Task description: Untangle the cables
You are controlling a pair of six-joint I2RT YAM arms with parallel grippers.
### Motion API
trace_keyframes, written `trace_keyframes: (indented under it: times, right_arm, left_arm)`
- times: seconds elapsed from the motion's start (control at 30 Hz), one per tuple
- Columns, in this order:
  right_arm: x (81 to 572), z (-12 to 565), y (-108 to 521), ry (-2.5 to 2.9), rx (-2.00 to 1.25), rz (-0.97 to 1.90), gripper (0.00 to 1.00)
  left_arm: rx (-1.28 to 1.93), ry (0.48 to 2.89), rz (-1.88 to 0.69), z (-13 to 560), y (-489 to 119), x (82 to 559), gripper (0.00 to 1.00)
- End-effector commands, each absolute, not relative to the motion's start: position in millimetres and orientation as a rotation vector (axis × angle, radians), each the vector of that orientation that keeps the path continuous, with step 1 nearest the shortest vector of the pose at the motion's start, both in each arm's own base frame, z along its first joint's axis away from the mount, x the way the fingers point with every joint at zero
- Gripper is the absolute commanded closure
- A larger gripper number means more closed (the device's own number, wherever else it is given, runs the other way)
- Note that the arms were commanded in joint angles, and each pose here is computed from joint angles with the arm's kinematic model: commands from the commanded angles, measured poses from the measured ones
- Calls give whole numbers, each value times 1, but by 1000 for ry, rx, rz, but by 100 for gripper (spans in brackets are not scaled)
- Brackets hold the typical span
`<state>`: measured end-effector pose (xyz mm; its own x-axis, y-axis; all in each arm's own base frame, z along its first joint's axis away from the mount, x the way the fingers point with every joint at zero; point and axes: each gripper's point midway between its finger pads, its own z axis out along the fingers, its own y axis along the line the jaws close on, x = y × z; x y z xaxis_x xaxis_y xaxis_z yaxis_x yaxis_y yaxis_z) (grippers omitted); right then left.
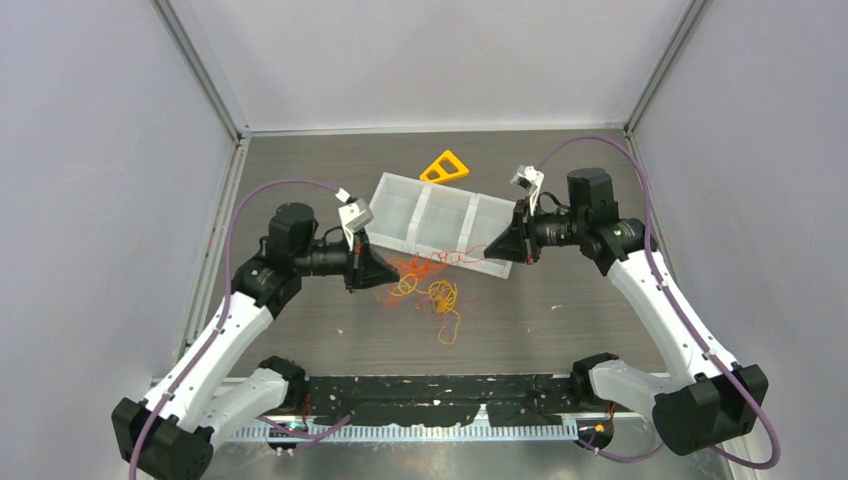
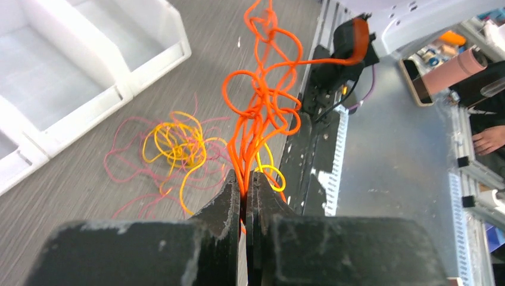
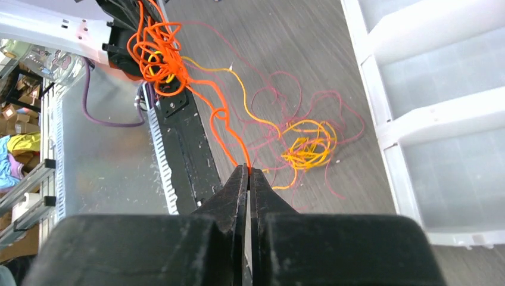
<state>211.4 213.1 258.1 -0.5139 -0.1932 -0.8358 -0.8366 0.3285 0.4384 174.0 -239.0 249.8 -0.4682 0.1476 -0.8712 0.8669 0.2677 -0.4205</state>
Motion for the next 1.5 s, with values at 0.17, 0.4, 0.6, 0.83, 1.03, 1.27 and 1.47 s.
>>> trace_keyframes:
  times: [0.17,0.4,0.6,0.83,1.03,1.27,1.47]
  right_arm:
    - [209,266,183,1927,-875,1073,95]
    - [248,271,101,2011,-584,826,94]
    - [258,301,68,1956,-472,739,94]
    - [271,329,35,1914,-384,670,95]
    - [281,369,23,1830,-370,612,95]
    - [287,414,11,1735,-381,515,95]
    - [288,420,5,1734,-337,584,95]
  left_arm:
    - [926,1931,-1159,225,-195,162,100]
    - [897,2031,-943,199,-142,172,100]
    - [1042,2117,-713,176,-109,176,100]
    - [1122,2192,-433,143,-56,182,100]
    - [1145,2239,-276,116,-29,191,100]
    - [1125,2295,-205,96,-8,195,100]
    - [1090,2211,-458,117,-32,186,100]
